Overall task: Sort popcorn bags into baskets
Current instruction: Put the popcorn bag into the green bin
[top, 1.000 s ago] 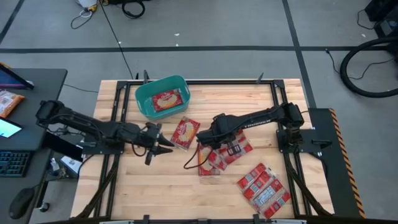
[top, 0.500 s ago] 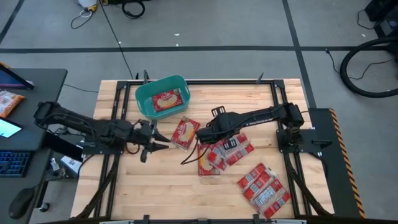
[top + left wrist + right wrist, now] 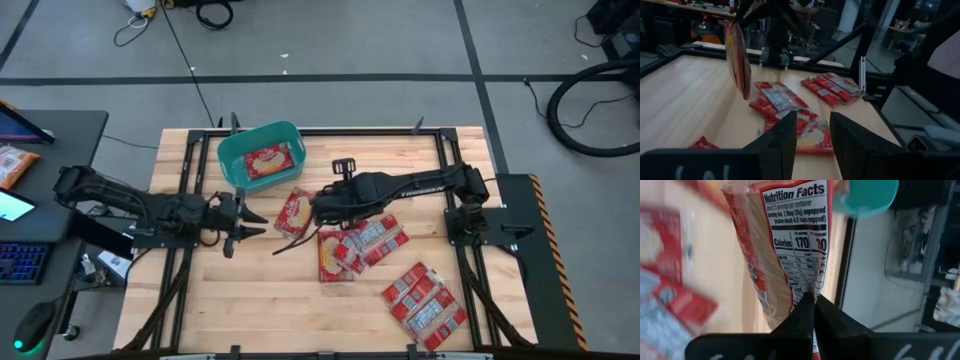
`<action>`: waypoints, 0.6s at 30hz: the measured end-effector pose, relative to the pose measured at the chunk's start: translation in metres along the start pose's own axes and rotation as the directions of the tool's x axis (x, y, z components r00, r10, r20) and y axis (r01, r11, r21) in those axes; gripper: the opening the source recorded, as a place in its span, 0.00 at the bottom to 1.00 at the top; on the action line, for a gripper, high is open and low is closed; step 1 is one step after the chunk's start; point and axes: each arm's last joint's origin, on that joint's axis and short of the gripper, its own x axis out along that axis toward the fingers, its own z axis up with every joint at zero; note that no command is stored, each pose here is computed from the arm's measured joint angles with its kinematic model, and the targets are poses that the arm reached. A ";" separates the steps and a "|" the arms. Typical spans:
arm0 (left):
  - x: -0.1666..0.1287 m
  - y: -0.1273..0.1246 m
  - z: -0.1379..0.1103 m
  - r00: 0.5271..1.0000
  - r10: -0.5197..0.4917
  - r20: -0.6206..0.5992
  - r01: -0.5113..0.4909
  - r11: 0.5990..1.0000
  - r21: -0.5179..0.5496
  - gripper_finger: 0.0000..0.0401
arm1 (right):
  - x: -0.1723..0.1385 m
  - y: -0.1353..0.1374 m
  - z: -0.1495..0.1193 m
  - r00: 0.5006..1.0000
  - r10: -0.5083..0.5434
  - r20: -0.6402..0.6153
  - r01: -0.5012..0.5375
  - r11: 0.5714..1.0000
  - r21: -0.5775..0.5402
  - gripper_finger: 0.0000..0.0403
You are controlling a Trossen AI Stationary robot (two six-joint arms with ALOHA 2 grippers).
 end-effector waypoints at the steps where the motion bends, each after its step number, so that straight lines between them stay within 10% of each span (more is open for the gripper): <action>1: 0.000 0.001 -0.003 1.000 -0.001 0.007 0.001 1.000 -0.009 0.30 | 0.000 0.000 0.003 1.000 -0.002 0.029 0.002 1.000 0.010 0.01; 18: -0.016 0.000 -0.021 0.987 -0.080 0.136 0.062 0.989 0.136 0.30 | 0.006 -0.036 0.047 0.902 -0.096 0.422 0.027 0.986 0.167 0.01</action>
